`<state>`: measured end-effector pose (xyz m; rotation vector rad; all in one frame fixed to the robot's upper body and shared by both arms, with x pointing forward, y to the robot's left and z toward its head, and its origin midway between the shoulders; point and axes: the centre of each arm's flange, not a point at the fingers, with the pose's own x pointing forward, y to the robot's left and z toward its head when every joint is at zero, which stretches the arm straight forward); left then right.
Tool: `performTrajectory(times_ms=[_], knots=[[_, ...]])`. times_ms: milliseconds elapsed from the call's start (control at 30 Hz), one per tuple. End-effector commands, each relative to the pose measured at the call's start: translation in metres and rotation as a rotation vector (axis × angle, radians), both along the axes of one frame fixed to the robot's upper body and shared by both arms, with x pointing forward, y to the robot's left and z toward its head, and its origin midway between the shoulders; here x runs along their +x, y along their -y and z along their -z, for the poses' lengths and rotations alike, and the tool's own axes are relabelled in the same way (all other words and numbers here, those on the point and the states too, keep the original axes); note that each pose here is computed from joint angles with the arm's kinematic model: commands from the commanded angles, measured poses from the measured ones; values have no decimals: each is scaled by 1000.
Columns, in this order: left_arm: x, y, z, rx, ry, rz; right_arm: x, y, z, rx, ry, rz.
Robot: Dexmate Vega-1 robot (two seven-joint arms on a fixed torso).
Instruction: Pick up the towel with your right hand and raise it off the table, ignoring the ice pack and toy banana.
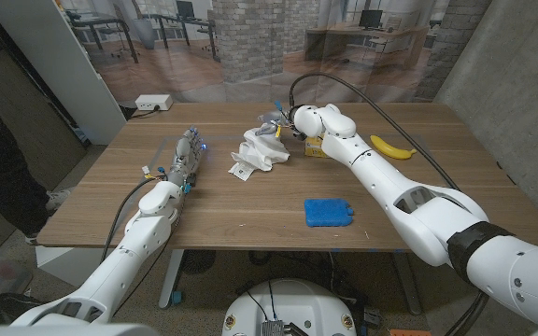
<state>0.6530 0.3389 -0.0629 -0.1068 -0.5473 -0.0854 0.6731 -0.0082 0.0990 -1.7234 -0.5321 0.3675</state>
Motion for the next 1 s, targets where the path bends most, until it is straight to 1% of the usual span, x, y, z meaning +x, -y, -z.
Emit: performTrajectory(times_ms=[33,333,467,533,700,1000], knots=[[1,-2,-2,1,-5,-7,11,-2,5,-32,-53,21],[6,-1,-4,4,-11,-4,17,-2,8,-58,-79,35],[7,0,-5,7,-11,-2,19,-2,12,-76,-69,54],[7,0,-6,10,-12,-2,20,-1,15,-83,-61,69],[8,1,-6,9,-13,-2,21,-1,25,-99,-65,83],[8,2,-4,6,-16,-1,19,-7,39,-153,-39,102]])
